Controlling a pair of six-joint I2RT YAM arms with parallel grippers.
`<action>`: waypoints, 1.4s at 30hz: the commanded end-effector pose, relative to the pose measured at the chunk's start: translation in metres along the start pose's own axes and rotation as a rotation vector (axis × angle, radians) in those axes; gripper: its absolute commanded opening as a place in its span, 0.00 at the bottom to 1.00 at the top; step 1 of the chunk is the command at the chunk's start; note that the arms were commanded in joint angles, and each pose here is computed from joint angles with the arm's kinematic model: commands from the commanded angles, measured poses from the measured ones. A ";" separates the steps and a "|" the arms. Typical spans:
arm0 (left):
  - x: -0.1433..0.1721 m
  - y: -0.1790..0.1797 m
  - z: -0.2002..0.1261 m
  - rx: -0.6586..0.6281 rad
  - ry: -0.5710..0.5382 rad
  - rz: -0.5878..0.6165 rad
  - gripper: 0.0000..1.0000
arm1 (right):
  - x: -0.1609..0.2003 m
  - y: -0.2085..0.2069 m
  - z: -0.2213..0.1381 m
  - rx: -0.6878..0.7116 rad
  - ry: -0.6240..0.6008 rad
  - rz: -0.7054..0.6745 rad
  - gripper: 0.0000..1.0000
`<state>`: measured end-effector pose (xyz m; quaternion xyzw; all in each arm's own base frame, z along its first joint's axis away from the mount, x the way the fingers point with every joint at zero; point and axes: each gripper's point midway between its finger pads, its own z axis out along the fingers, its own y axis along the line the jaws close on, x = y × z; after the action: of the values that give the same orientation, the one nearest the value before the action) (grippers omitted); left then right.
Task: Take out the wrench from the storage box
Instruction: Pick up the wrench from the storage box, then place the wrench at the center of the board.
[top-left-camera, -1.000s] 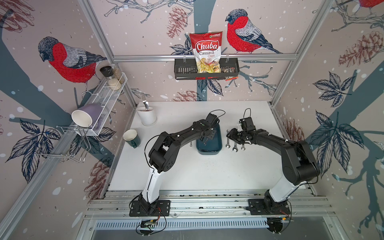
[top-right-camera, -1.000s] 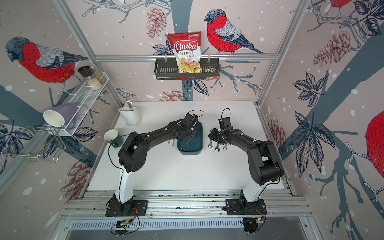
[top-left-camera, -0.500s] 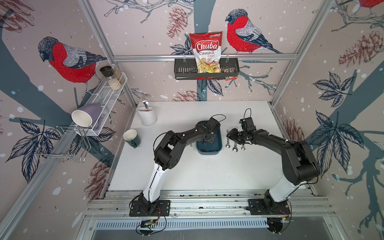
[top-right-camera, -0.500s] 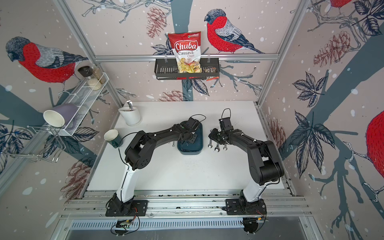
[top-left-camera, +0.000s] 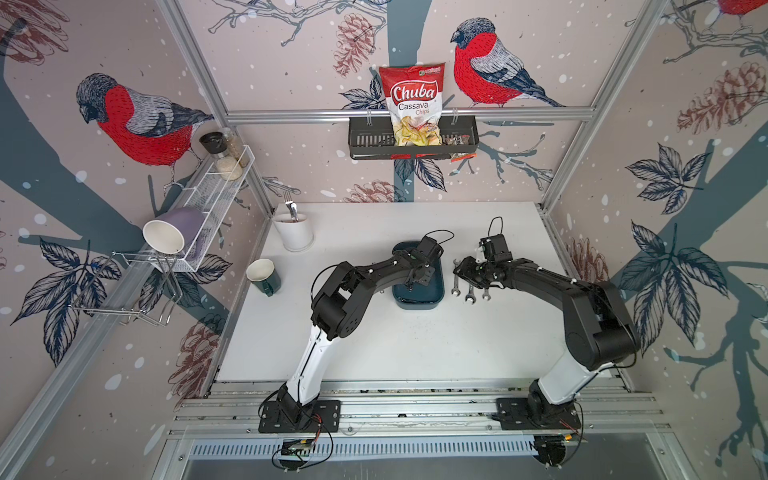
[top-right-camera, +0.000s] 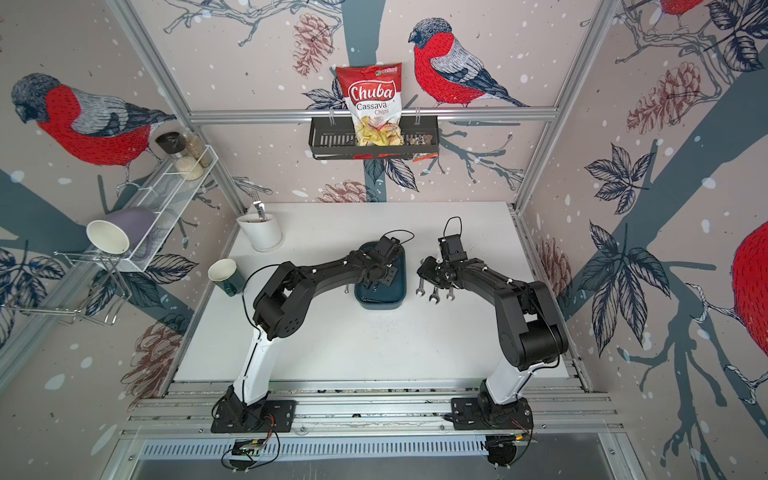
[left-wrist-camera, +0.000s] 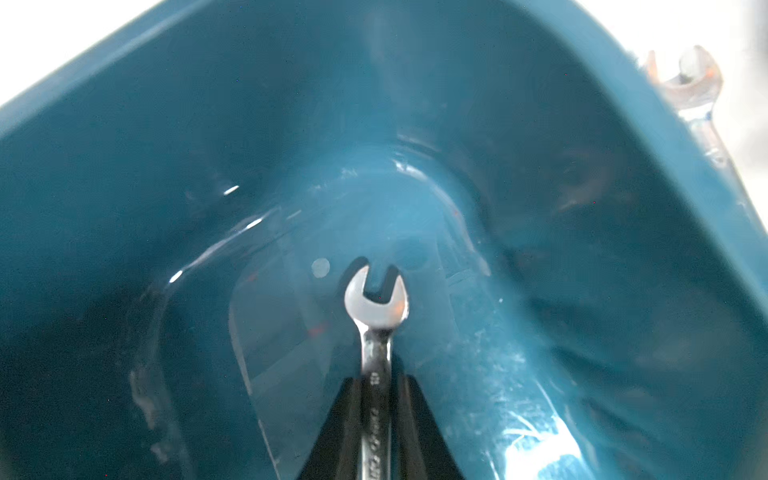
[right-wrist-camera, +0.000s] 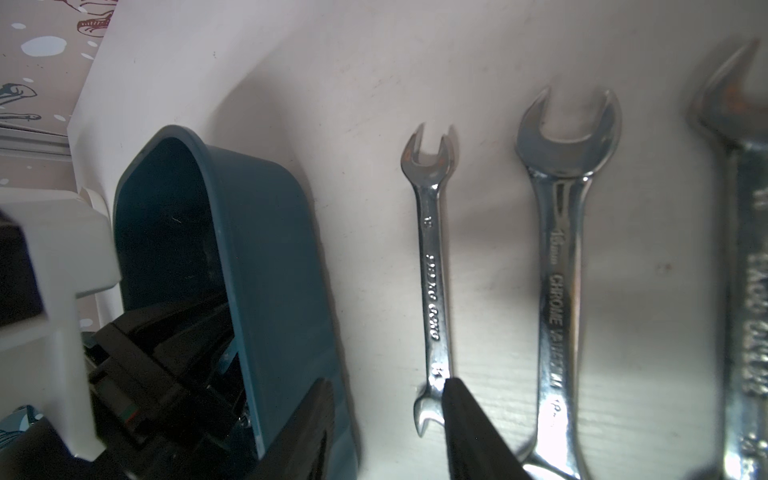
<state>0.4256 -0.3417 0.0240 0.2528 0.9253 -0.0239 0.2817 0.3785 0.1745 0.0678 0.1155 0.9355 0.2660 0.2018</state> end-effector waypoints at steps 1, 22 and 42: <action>0.015 0.001 -0.004 0.006 0.065 0.014 0.18 | -0.001 0.003 0.000 -0.015 -0.001 -0.021 0.48; -0.040 0.025 -0.065 0.024 -0.066 -0.066 0.17 | -0.002 0.002 -0.002 -0.021 -0.005 -0.020 0.48; -0.016 0.143 -0.104 -0.105 -0.103 -0.310 0.17 | -0.001 -0.001 -0.002 -0.022 -0.003 -0.014 0.48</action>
<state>0.4477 -0.2223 0.1313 0.1212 0.9387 -0.0322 0.3211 0.3760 0.1718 0.0652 0.1174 0.9354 0.2700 0.1958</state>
